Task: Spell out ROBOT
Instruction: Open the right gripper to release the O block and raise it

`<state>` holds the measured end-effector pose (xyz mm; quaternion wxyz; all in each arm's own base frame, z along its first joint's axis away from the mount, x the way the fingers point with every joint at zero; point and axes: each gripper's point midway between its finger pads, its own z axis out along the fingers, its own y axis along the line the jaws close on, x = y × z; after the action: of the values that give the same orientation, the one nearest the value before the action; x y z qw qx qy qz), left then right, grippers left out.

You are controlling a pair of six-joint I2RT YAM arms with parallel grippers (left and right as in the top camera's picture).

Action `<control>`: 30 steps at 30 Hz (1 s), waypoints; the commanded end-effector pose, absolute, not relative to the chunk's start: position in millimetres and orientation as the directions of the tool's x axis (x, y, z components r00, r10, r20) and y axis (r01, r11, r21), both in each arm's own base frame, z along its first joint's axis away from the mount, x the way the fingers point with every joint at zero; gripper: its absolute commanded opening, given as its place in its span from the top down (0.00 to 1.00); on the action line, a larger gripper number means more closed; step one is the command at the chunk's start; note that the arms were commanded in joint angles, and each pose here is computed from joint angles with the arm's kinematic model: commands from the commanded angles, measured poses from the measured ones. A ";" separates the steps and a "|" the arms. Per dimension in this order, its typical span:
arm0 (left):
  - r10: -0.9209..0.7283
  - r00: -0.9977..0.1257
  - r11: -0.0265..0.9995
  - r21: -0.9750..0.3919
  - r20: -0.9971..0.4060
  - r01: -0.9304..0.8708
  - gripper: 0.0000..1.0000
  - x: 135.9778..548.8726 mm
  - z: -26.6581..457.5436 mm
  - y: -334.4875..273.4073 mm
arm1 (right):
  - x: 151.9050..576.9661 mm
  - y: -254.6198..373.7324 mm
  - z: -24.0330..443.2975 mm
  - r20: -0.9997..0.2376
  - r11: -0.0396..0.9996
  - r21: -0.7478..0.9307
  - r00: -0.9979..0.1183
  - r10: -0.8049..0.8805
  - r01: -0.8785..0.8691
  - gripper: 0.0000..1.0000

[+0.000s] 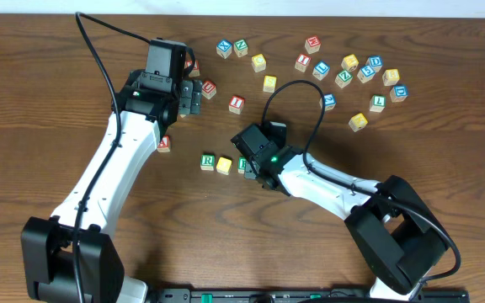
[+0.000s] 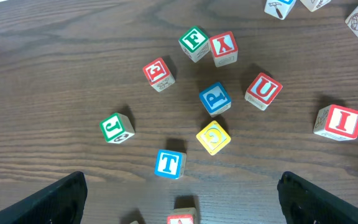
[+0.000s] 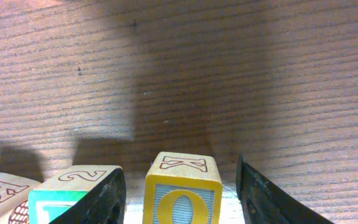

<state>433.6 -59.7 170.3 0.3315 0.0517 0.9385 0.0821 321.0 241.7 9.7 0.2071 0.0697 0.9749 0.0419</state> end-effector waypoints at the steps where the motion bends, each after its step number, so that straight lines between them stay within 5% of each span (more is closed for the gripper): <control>1: 0.147 -0.751 0.981 0.194 -0.644 0.026 0.04 435.5 187.9 -55.3 | 327.2 233.8 16.7 -0.419 0.984 0.113 -0.891 0.175 0.140 0.47; 30: 0.147 -0.751 0.981 0.194 -0.644 0.026 0.04 435.5 187.9 -55.3 | 368.3 204.1 25.0 -0.477 0.975 0.138 -0.851 0.220 0.175 0.47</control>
<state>433.7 -59.7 170.3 0.3317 0.0517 0.9384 0.0820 357.4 215.8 16.1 0.2350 0.1030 0.9653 0.0495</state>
